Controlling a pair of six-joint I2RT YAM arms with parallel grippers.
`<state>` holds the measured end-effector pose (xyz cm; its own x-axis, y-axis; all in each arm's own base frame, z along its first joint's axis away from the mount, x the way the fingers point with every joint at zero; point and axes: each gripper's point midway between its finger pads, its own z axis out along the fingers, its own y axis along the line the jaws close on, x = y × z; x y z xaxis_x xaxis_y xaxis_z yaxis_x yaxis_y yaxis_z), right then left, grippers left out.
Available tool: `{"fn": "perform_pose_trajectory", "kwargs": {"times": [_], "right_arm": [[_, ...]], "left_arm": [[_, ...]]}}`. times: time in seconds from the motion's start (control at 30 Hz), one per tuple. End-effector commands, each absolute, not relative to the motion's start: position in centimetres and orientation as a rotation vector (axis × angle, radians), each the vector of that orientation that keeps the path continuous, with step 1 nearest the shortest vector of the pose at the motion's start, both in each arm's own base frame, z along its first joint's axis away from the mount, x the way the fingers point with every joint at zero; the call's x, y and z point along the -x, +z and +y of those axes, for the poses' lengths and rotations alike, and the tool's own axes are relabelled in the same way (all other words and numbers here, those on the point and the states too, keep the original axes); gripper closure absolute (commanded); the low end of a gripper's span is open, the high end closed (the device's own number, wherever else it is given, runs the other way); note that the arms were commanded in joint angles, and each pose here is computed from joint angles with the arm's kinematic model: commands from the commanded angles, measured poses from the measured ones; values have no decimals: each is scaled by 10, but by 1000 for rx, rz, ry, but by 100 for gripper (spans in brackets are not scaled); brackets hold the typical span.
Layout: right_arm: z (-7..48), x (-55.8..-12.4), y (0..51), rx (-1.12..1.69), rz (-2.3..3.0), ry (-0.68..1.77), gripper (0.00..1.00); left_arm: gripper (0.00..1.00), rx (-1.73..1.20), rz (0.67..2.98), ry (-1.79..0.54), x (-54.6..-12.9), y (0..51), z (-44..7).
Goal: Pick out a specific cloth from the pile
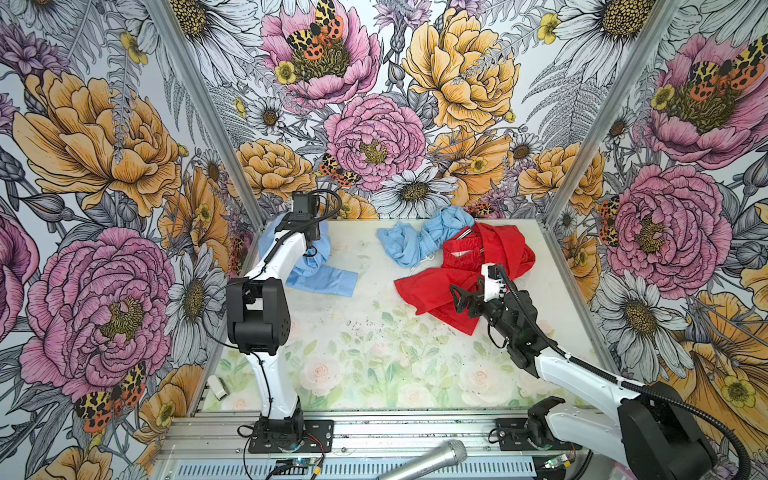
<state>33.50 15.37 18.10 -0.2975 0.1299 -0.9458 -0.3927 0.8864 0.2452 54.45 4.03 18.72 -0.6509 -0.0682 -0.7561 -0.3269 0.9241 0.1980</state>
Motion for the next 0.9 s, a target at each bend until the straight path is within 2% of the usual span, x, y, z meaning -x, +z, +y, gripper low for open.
{"fn": "perform_pose_trajectory", "kwargs": {"times": [0.0,0.17,0.3,0.4,0.5,0.6,0.73,0.87], "right_arm": [[152,-344,197,191,1761,499,0],[157,-345,198,199,1766,531,1],[157,-343,198,196,1763,538,1],[155,-342,202,193,1754,533,1],[154,-340,203,191,1748,528,1],[153,-340,202,189,1752,525,1],[154,-341,201,191,1754,529,0],[155,-341,204,188,1748,540,0]], "left_arm": [[100,244,2212,260,-558,198,14],[100,210,2068,238,-533,262,-11],[100,190,2104,190,-499,267,-27],[100,186,2199,130,-473,230,-41],[100,123,2348,76,-458,169,-65],[100,71,2508,149,-453,116,-76],[100,138,2617,216,-451,73,-64],[100,210,2630,349,-461,65,-23]]}}
